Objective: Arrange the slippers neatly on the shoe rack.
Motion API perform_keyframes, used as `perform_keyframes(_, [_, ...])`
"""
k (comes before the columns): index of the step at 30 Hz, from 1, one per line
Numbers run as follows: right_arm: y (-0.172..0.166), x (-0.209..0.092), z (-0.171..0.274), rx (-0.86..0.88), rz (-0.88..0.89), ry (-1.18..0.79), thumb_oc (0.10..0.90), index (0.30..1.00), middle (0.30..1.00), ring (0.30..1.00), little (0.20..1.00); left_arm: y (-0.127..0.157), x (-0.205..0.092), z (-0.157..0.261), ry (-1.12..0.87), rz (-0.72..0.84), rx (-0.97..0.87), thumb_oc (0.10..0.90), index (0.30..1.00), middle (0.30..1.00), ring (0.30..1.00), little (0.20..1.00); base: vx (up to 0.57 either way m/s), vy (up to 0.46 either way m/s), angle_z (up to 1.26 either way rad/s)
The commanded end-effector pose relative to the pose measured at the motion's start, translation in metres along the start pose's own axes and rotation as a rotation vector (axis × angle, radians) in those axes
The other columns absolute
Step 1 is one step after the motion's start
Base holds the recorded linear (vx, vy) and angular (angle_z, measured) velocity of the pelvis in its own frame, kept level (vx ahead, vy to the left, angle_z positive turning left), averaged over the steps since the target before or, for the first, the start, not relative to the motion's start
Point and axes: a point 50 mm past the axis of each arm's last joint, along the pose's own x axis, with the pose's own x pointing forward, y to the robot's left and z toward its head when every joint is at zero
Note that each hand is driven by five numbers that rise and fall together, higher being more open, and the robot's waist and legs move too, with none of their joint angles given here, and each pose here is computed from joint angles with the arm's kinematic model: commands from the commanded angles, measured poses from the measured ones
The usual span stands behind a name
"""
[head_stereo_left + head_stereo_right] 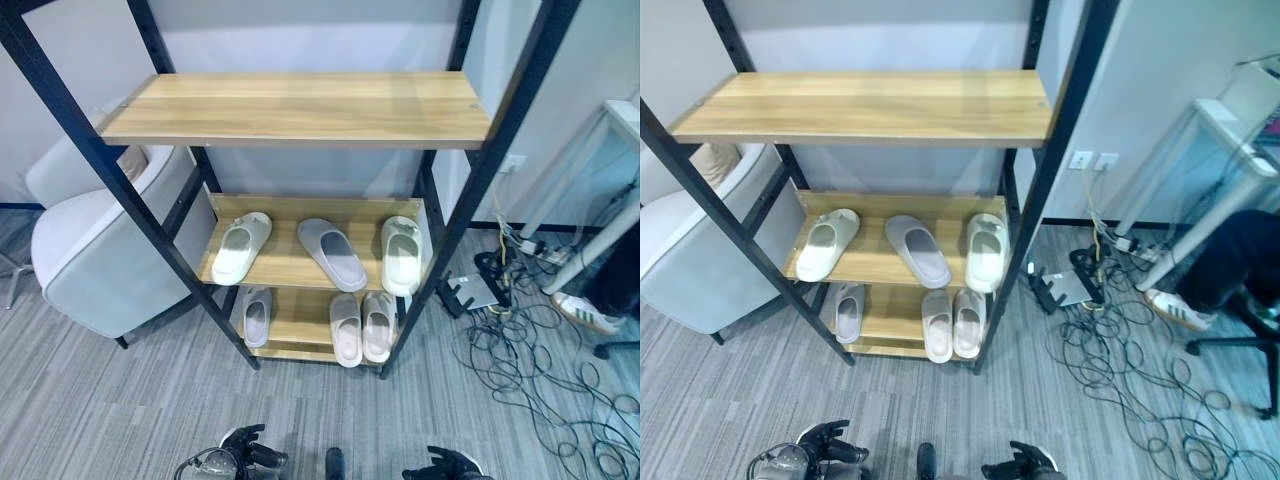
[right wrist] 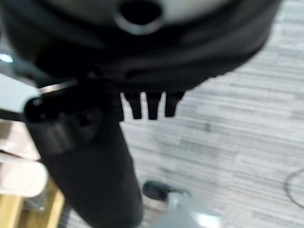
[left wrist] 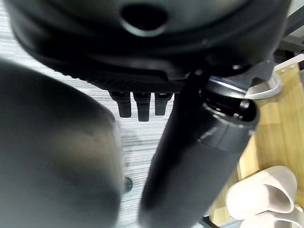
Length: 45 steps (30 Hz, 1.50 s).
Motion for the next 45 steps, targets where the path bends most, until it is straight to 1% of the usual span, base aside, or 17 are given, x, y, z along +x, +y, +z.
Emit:
perform_keyframes(1, [-0.017,-0.004,-0.008,0.03,-0.05,-0.009,0.8,0.9,0.9,0.9,0.9,-0.001,0.002,0.019,-0.071,-0.004,0.02,0.8,0.9,0.9,0.9,0.9,0.13,0.12,-0.07])
perform_keyframes(10, [-0.008,-0.001,0.004,-0.009,-0.02,-0.034,0.8,0.9,0.9,0.9,0.9,-0.003,0.002,0.02,-0.071,-0.004,0.054,0.8,0.9,0.9,0.9,0.9,0.13,0.221,-0.4])
perform_keyframes(14, [-0.004,0.001,0.016,-0.01,-0.009,-0.067,0.8,0.9,0.9,0.9,0.9,0.005,0.002,0.024,-0.087,0.025,0.031,0.8,0.9,0.9,0.9,0.9,0.03,0.172,-0.28])
perform_keyframes(24, [0.002,0.0,0.011,-0.016,0.007,-0.065,0.8,0.9,0.9,0.9,0.9,0.015,0.0,0.012,-0.053,0.051,0.013,0.8,0.9,0.9,0.9,0.9,0.04,0.068,0.04])
perform_keyframes(28, [0.003,-0.001,0.011,-0.019,0.013,-0.085,0.8,0.9,0.9,0.9,0.9,0.013,0.0,0.011,-0.055,0.032,0.025,0.8,0.9,0.9,0.9,0.9,-0.03,-0.037,0.28])
perform_keyframes(31, [-0.006,-0.002,0.012,0.0,-0.018,-0.09,0.8,0.9,0.9,0.9,0.9,0.007,0.001,0.016,-0.071,0.011,0.028,0.8,0.9,0.9,0.9,0.9,-0.13,-0.022,0.7])
perform_keyframes(35, [-0.004,-0.002,0.013,-0.027,-0.003,-0.092,0.8,0.9,0.9,0.9,0.9,0.005,0.0,0.006,-0.035,0.008,0.045,0.8,0.9,0.9,0.9,0.9,-0.04,0.052,0.29])
perform_keyframes(42, [-0.001,-0.004,0.03,-0.09,0.035,-0.172,0.8,0.9,0.9,0.9,0.9,-0.004,0.001,0.005,-0.027,-0.013,0.101,0.8,0.9,0.9,0.9,0.9,0.07,0.186,0.02])
perform_keyframes(45, [0.003,-0.006,0.044,-0.102,0.063,-0.237,0.8,0.9,0.9,0.9,0.9,-0.005,0.001,0.009,-0.046,-0.02,0.118,0.8,0.9,0.9,0.9,0.9,0.02,0.195,-0.31])
